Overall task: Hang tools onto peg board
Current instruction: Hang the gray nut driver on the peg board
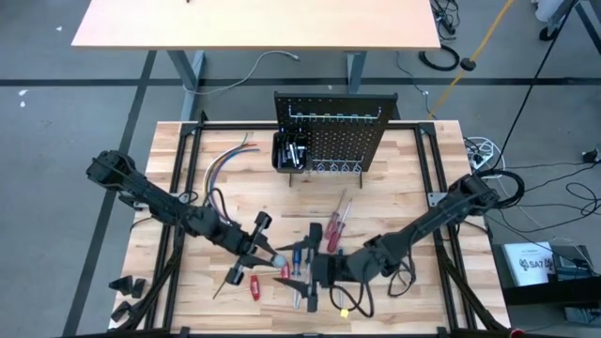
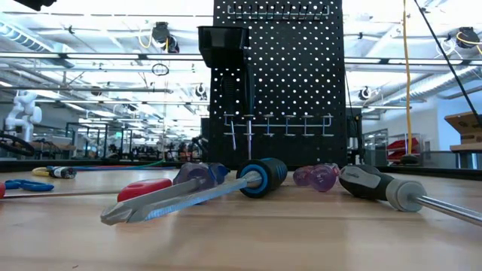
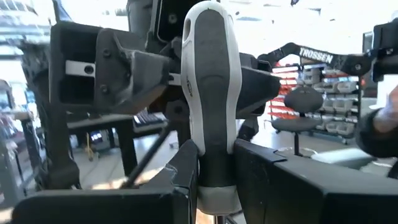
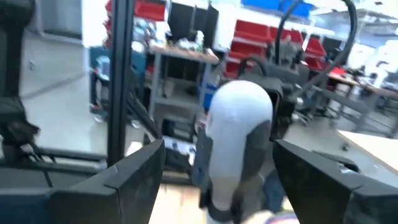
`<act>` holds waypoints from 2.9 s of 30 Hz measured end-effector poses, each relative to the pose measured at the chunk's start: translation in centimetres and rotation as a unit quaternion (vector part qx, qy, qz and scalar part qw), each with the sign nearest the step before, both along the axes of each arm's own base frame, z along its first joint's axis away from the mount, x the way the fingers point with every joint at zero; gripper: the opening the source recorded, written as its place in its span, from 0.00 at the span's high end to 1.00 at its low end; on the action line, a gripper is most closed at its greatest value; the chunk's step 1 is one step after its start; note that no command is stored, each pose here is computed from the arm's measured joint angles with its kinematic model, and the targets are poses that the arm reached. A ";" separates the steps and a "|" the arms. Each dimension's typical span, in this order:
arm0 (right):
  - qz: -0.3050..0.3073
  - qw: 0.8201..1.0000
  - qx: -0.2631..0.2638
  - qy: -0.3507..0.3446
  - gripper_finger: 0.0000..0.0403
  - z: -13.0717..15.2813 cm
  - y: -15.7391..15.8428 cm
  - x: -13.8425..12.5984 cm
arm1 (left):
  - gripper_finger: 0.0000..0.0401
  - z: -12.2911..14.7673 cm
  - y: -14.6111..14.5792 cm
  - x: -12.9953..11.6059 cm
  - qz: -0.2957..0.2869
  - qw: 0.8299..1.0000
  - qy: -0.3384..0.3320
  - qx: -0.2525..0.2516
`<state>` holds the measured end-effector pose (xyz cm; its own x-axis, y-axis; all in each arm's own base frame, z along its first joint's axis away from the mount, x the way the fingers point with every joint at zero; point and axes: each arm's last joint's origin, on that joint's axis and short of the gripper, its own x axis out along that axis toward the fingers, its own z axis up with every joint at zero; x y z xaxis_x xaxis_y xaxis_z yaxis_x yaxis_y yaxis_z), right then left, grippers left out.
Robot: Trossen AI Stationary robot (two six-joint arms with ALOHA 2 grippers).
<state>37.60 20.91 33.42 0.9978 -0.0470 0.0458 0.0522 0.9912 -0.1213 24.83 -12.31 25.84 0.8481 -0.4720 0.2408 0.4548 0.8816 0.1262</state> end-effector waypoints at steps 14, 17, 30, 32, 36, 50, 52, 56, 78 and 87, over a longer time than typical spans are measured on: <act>-0.009 1.000 0.001 -0.014 0.41 0.3 -1.5 0.8 | 0.83 0.5 0.5 0.1 0.009 1.000 -0.021 -0.014; -0.013 1.000 0.000 -0.015 0.51 0.3 -1.7 0.9 | 0.83 0.5 0.5 0.1 0.009 1.000 -0.022 -0.014; -0.056 0.997 -0.044 0.021 0.72 0.2 -2.7 0.9 | 0.57 -0.5 1.1 0.5 0.101 0.993 0.054 -0.024; -0.086 0.994 -0.049 0.039 0.72 0.5 -2.8 0.3 | 0.51 -0.7 1.4 0.4 0.145 0.987 0.071 -0.003; -0.122 0.988 -0.050 0.081 0.72 0.4 -3.1 -0.6 | 0.44 -0.8 2.3 -0.5 0.227 0.965 0.125 0.031; -0.346 0.923 -0.008 0.168 0.72 0.3 -7.5 -7.6 | 0.42 1.0 6.0 -4.0 0.358 0.909 0.178 0.118; -0.361 0.918 0.010 0.163 0.72 -0.6 -8.3 -9.1 | 0.42 1.0 6.9 -4.1 0.386 0.894 0.185 0.134; -0.380 0.913 0.080 0.128 0.72 -3.0 -10.9 -12.4 | 0.42 -0.1 9.0 -3.8 0.405 0.874 0.224 0.146; -0.289 0.954 0.072 -0.044 0.72 -5.9 -23.1 -12.0 | 0.42 -1.3 16.4 -4.0 0.378 0.906 0.169 0.084; -0.298 0.953 0.028 -0.051 0.72 -7.9 -23.4 -9.7 | 0.42 -2.2 17.5 -4.3 0.343 0.910 0.216 0.085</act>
<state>27.88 -2.51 25.53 0.7835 -0.6091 0.1228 0.6166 0.7866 -0.0331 20.54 5.15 23.62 0.9555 0.2043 -0.2129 -0.1549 0.9614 0.2275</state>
